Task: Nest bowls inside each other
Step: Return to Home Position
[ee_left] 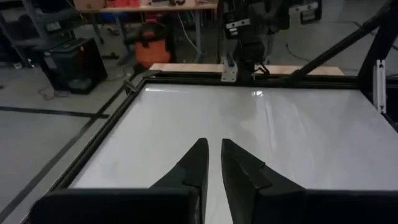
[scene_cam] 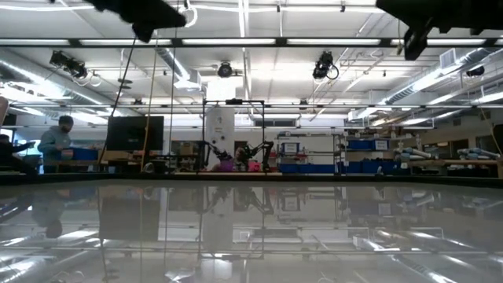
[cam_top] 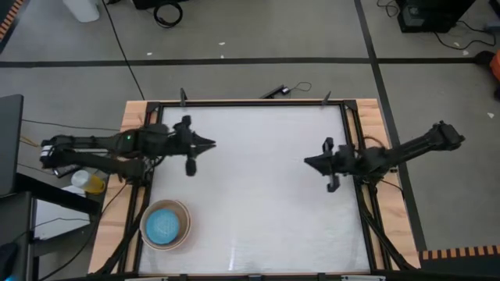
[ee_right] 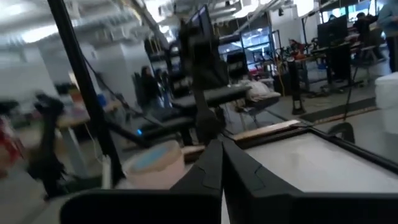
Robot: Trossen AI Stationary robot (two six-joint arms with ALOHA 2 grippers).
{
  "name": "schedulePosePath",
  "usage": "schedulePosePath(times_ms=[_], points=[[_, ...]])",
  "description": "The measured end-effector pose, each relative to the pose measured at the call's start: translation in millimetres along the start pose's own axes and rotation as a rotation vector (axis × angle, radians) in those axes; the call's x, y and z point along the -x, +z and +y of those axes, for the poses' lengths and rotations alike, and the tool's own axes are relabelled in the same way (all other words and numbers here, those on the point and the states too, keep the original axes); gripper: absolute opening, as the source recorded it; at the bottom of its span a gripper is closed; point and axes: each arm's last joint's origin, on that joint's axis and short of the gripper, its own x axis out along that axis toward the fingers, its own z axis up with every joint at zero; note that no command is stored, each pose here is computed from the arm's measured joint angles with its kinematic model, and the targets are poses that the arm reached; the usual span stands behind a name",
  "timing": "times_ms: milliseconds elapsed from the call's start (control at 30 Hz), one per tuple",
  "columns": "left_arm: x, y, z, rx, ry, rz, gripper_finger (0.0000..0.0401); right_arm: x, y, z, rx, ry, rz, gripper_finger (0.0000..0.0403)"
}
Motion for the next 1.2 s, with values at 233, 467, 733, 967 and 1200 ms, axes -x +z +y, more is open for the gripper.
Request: schedulePosePath(times_ms=[233,467,733,967,1200], points=[[33,-51,3,0.058,-0.024,-0.089,0.0045,23,-2,-10,-0.016,-0.017,0.039,0.0009],[57,-82,6,0.085,-0.027,-0.194,0.0045,34,-5,-17,0.017,-0.071,0.085,0.0007],[51,-121,4,0.116,-0.065,-0.283,0.0045,33,-27,-20,0.009,-0.064,0.068,0.0007],[44,-140,2,0.115,-0.075,-0.282,0.0045,37,-51,-26,0.006,-0.077,0.119,0.0007],[38,-156,0,0.125,-0.077,-0.304,0.0045,39,-50,-27,0.014,-0.052,0.106,0.0007]])
